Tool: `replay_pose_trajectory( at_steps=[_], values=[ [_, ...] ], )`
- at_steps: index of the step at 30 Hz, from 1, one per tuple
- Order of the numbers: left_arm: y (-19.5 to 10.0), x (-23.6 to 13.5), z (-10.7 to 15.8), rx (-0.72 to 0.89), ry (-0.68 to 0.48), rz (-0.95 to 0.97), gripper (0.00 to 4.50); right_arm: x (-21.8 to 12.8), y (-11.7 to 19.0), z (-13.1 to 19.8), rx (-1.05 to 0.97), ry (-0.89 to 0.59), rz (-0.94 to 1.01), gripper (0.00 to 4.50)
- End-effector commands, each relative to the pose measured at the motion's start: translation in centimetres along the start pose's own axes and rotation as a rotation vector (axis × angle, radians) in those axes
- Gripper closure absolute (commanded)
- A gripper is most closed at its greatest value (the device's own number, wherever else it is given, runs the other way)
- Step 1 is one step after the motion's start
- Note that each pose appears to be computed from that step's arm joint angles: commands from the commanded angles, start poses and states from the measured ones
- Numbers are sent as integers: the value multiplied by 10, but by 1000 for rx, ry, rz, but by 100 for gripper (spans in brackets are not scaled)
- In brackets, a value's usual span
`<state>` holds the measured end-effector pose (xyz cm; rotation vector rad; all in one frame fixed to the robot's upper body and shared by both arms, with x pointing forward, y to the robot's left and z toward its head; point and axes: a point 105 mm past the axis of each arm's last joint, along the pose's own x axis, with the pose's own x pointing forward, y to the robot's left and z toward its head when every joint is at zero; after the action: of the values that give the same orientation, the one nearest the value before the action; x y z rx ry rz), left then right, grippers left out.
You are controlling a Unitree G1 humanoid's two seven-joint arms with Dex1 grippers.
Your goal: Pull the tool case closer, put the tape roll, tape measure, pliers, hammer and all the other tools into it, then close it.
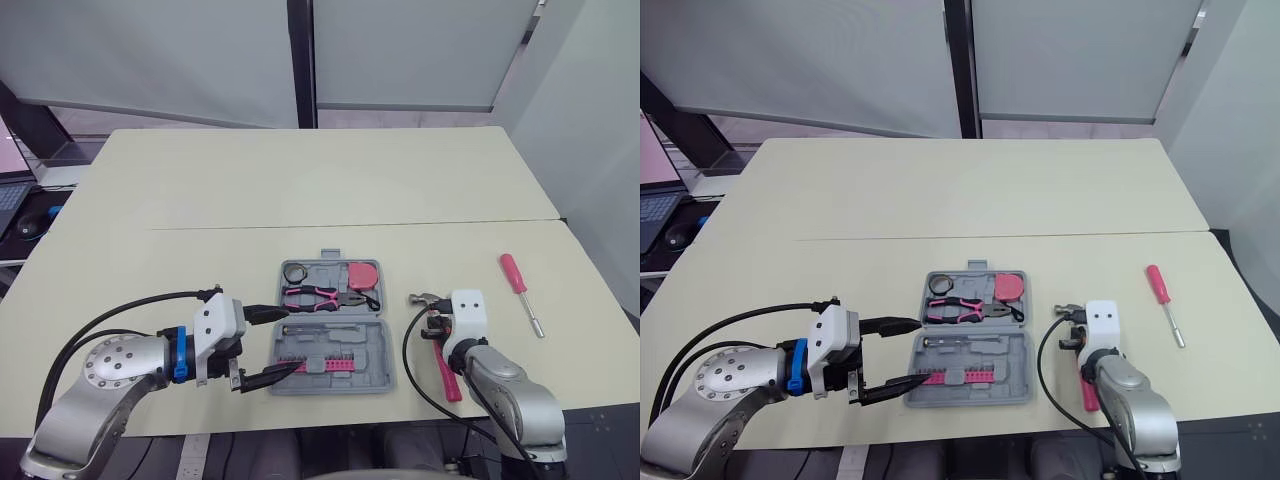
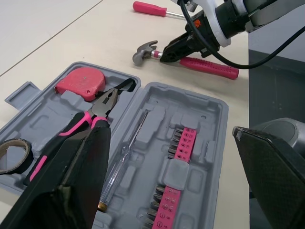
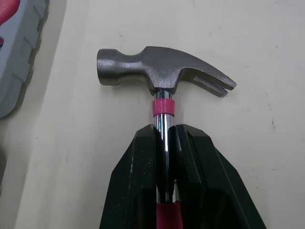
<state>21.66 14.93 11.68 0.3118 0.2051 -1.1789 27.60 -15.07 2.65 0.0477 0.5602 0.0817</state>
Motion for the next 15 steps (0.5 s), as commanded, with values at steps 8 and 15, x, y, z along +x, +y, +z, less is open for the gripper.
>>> replay_pose_trajectory(
  at_steps=[8,15],
  values=[
    [-3,3,12,52,-19,-13,0,-4,0,13,35,-54,-8,261],
    [-2,-1,9,52,-8,7,0,-32,-1,53,-225,-140,177,75]
  ],
)
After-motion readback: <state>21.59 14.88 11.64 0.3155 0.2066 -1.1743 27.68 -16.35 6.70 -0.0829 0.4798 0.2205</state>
